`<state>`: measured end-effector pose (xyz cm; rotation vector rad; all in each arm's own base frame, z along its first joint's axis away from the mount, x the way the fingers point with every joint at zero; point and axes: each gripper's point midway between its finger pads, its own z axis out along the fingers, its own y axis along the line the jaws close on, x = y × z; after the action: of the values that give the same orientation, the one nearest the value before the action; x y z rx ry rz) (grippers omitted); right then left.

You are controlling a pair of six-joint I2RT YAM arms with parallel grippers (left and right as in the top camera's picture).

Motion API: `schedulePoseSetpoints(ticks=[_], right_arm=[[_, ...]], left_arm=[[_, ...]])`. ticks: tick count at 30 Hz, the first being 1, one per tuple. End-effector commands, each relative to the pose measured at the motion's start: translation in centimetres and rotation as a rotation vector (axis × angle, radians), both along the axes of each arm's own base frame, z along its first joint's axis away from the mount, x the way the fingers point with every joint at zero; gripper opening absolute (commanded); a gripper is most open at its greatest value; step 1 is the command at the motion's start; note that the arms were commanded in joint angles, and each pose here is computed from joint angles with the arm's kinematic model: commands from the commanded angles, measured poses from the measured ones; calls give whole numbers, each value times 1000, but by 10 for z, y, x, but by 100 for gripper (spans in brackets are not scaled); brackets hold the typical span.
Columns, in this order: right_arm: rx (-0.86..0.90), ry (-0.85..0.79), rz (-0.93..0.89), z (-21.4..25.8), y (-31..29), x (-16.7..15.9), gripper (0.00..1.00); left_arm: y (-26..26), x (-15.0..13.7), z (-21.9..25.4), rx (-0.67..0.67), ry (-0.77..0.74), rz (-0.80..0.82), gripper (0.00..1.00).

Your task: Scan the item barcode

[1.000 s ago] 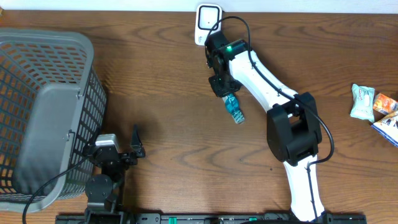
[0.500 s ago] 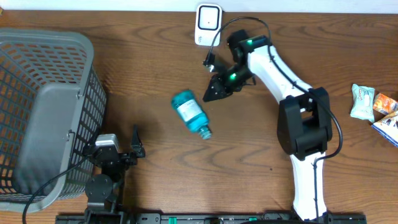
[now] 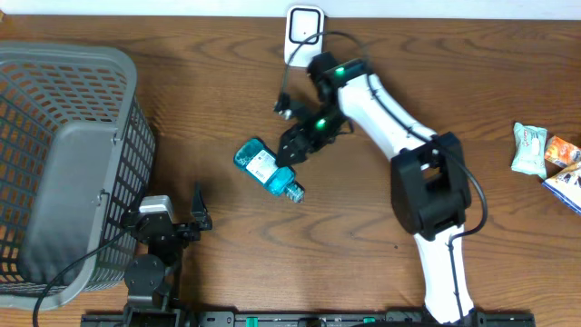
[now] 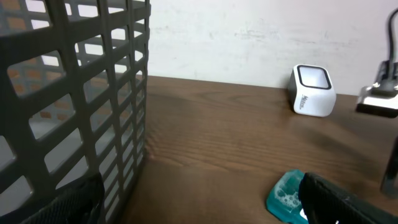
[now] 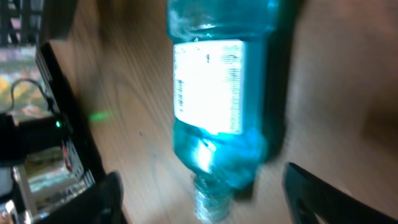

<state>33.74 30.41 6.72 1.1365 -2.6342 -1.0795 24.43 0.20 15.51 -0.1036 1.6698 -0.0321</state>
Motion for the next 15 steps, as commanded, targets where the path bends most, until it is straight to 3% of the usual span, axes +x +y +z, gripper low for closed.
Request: schedulePoseSetpoints(ticks=[1, 7, 15], right_arm=[[-65, -20, 59, -12, 10, -16, 84], [-394, -199, 27, -41, 4, -9, 94], [-408, -211, 64, -50, 11, -20, 99]], left_arm=[[4, -1, -18, -3, 49, 22, 100], [4, -1, -18, -3, 49, 22, 100], [4, -1, -18, -3, 49, 22, 100]])
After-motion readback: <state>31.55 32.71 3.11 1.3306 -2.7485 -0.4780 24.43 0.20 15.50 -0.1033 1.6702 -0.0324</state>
